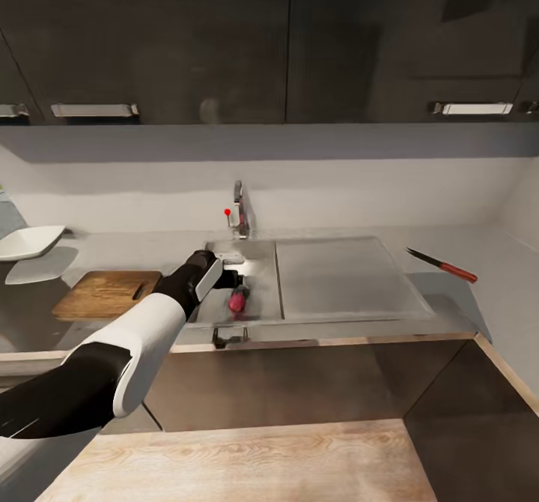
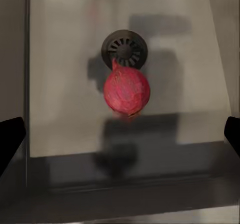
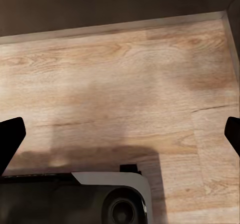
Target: In the kitchen, take the Vidalia onion out of the sink, dice it on the chopping board with the paring knife, put the diced onion into the bowl on the countertop, then place both the paring knife and the chopping board into the sink.
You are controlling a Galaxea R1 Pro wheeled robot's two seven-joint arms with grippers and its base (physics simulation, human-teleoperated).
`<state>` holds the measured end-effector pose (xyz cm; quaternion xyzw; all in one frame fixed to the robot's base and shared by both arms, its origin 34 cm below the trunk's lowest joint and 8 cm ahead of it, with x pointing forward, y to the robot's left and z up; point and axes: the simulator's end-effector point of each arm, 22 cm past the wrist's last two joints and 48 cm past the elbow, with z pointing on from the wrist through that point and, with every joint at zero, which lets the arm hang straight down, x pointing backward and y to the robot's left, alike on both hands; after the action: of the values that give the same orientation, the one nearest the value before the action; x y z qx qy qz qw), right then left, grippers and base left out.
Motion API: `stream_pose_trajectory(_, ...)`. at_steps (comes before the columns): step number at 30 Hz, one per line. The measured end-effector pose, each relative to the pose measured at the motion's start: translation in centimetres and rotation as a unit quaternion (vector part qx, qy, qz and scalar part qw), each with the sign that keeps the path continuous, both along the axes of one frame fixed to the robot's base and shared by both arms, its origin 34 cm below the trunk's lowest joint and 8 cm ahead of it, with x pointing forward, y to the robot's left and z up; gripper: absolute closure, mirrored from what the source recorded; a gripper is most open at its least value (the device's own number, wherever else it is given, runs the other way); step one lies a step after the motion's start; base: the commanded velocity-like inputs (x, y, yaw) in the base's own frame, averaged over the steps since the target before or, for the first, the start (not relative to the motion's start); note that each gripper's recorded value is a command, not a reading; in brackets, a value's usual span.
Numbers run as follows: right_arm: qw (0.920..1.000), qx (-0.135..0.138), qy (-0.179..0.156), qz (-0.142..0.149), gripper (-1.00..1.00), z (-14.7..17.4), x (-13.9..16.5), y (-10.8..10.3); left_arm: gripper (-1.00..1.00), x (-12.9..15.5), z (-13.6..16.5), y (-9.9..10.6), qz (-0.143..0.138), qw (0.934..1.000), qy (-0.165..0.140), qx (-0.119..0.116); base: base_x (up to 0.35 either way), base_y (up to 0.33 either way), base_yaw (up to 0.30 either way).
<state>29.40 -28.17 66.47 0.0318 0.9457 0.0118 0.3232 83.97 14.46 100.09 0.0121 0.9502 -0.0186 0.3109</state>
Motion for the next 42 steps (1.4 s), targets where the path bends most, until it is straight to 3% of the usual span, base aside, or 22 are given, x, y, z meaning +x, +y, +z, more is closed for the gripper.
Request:
stream_pose_trajectory(15, 1.0, 0.0, 0.002, 0.0, -1.0, -0.1, -0.1, 0.1, -1.0, -0.3, -0.6, -0.2, -0.002, 1.0, 0.005, -0.002, 0.2, -0.041, 0.0)
stream_pose_trajectory(42, 0.9997, 0.001, 0.023, 0.0, -1.0, -0.8, -1.5, 0.1, -1.0, -1.7, -5.5, -0.1, -0.001, 0.9992, 0.041, -0.001, 0.009, -0.001, 0.0)
